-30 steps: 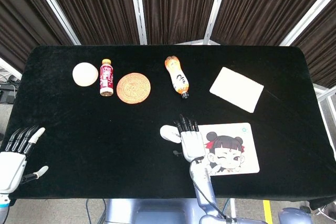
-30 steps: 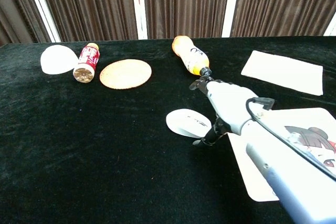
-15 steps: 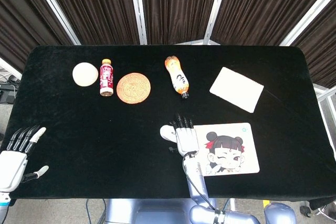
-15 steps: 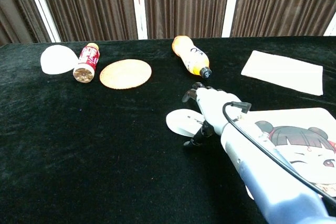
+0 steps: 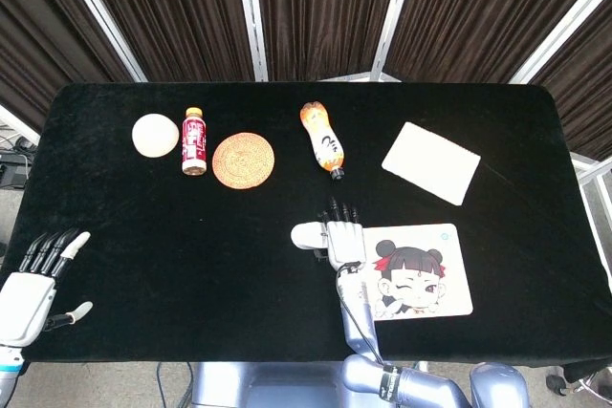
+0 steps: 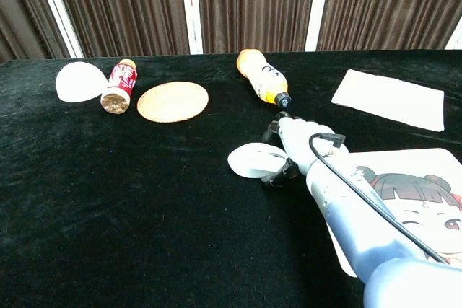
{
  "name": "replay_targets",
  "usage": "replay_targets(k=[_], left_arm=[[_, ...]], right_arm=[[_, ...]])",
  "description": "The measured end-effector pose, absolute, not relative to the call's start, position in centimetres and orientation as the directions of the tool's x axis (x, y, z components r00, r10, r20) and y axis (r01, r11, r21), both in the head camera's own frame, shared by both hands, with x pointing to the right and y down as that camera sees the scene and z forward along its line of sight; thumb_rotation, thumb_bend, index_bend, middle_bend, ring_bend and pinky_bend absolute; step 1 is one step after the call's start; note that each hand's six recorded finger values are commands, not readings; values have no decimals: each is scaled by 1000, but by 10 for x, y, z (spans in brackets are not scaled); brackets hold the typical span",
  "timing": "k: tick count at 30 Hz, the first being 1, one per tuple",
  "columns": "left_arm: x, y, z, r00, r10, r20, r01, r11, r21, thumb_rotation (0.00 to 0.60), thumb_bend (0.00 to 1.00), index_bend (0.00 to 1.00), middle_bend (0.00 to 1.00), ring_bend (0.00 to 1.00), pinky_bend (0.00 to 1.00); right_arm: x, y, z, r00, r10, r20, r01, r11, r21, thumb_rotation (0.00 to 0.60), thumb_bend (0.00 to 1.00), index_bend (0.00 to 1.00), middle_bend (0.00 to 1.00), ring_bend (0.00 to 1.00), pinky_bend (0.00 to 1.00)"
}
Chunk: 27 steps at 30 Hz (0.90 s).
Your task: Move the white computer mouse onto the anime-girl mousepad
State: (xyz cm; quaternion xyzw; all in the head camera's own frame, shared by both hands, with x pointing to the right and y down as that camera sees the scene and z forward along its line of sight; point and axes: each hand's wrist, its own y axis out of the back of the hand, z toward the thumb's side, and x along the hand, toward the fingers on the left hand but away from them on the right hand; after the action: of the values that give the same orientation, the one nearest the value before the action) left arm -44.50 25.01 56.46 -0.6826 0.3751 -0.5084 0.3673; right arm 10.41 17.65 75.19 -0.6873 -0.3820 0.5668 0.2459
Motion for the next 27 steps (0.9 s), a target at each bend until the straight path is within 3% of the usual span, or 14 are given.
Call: replay_targets(k=[5, 19, 27], left_arm=[[-442, 251, 565, 208, -882, 422, -138, -454, -880, 600, 124, 0, 0, 0, 0], [-441, 251, 564, 211, -881, 423, -142, -456, -879, 600, 123, 0, 0, 0, 0], [-441, 251, 564, 216, -879, 424, -145, -458, -877, 600, 124, 0, 0, 0, 0]], right_arm=[[108, 176, 752, 63, 807, -587, 248, -582, -774, 600, 270, 364, 87, 0, 0], [100, 178, 750, 96, 819, -566, 260, -569, -780, 600, 269, 366, 89, 0, 0], [99, 182, 755, 96, 815, -571, 237, -576, -782, 600, 328, 534, 229, 0, 0]])
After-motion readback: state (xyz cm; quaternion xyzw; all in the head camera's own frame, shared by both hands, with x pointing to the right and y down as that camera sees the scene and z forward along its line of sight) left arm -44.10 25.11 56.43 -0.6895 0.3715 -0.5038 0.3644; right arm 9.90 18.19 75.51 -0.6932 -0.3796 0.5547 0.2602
